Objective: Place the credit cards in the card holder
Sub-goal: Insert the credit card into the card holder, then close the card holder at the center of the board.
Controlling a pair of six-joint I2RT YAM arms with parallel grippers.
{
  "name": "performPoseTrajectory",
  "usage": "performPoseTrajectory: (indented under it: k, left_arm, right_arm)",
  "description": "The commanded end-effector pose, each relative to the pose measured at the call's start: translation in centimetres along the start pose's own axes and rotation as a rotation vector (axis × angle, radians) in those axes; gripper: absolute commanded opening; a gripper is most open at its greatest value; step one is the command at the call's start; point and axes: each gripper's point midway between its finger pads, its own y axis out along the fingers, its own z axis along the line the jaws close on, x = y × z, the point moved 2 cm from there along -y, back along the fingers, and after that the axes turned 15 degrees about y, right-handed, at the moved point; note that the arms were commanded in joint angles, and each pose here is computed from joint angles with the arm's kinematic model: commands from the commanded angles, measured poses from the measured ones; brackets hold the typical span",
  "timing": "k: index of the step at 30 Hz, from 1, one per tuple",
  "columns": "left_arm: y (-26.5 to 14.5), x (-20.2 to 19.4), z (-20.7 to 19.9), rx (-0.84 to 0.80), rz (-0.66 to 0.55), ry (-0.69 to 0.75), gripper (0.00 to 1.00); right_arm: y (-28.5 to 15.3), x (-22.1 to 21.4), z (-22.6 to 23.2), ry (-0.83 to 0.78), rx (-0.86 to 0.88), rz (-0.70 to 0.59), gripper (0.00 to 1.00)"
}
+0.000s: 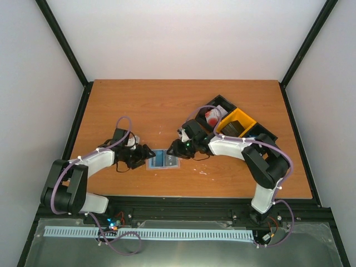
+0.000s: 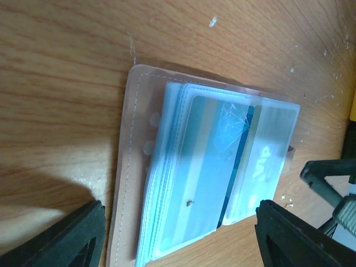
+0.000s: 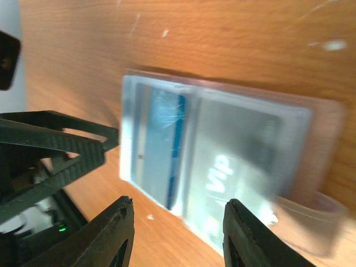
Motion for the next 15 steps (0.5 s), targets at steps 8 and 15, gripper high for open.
performPoseTrajectory:
  k: [8,15]
  left_arm:
    - [0.3,0.5,1.2,0.064,0.016,-0.032,0.76]
    - [0.8,0.6,1.4,0.073,0.042,-0.018,0.76]
  right_arm:
    - [-3.7,0.9,-5.8,-0.37,-0.547,-0.175,0.46]
    - [-2.8,-0.1,-5.3,-0.658,-0.475,-0.068,0.47]
